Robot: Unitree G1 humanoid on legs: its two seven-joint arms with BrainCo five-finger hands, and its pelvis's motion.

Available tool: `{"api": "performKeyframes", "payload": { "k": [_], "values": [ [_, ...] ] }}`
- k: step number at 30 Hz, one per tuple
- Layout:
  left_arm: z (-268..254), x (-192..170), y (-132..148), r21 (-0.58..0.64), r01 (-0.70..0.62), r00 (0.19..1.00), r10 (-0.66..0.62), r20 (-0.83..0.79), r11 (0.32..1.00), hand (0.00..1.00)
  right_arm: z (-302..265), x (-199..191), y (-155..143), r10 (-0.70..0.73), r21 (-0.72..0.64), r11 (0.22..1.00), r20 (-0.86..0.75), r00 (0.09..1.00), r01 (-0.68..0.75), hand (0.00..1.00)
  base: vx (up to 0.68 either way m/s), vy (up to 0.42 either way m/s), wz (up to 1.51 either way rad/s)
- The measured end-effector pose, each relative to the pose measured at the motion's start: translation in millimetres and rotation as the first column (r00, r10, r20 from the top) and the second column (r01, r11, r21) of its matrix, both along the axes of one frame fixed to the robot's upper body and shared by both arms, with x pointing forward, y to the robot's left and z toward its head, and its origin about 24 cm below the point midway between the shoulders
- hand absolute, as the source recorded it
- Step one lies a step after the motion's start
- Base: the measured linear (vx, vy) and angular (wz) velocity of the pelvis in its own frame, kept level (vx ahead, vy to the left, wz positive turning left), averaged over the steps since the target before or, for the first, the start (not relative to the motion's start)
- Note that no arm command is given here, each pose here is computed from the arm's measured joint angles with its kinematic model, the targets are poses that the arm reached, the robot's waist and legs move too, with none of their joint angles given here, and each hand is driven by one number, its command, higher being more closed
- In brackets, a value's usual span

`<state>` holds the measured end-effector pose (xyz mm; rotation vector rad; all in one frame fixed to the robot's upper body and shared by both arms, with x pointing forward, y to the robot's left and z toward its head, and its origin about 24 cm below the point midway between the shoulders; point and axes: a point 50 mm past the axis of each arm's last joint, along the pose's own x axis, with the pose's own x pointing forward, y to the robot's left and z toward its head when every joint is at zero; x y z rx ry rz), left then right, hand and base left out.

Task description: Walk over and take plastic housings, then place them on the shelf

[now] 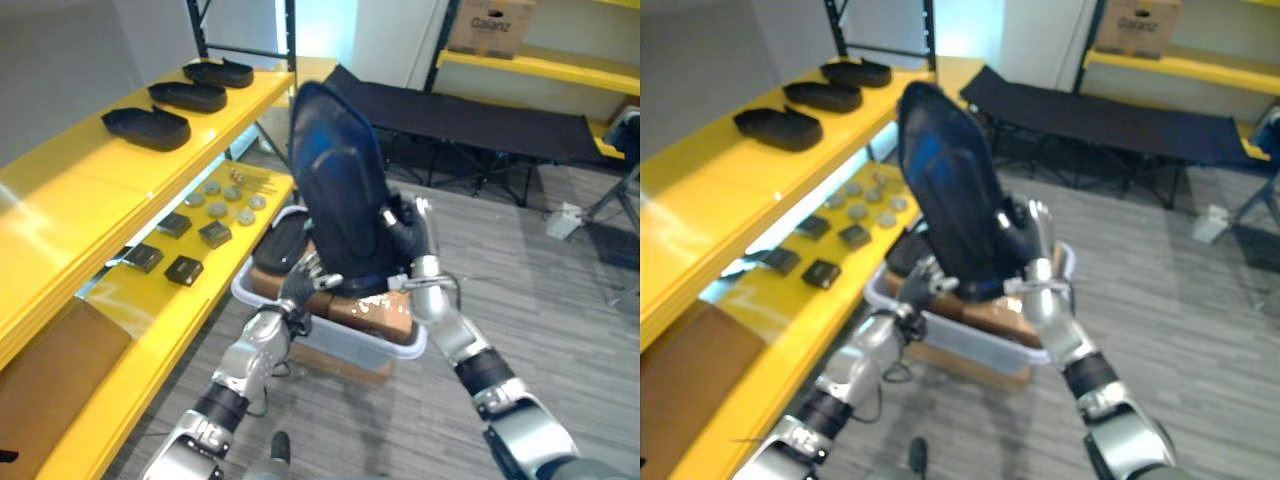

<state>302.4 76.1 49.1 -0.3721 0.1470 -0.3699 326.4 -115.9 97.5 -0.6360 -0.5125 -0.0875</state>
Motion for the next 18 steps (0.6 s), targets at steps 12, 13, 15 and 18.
{"api": "performKeyframes", "payload": {
  "k": [12,13,15,18],
  "values": [
    [-8.8,-1.4,-1.4,-0.028,-0.014,1.000,0.014,-0.026,1.000,0.00,-25.1,-5.4,5.5,0.015,-0.040,0.999,-0.082,0.997,-0.019,1.00,0.00,0.000,0.00],
    [-8.9,-1.5,-1.5,-0.027,-0.015,1.000,0.014,-0.027,1.000,1.00,-25.3,-5.6,5.5,0.017,-0.040,0.999,-0.080,0.997,-0.021,1.00,0.00,0.000,0.00],
    [-9.4,-1.7,-2.0,-0.022,-0.021,0.999,0.020,-0.031,1.000,1.00,-28.6,-6.4,5.7,0.022,-0.042,0.999,-0.086,0.996,-0.025,1.00,0.00,0.000,0.00],
    [-10.2,-1.8,-1.7,-0.014,-0.039,0.999,0.038,-0.039,0.999,1.00,-32.7,-10.0,7.2,0.025,-0.036,0.999,-0.083,0.996,-0.029,1.00,0.00,0.000,0.00]
  ]
}}
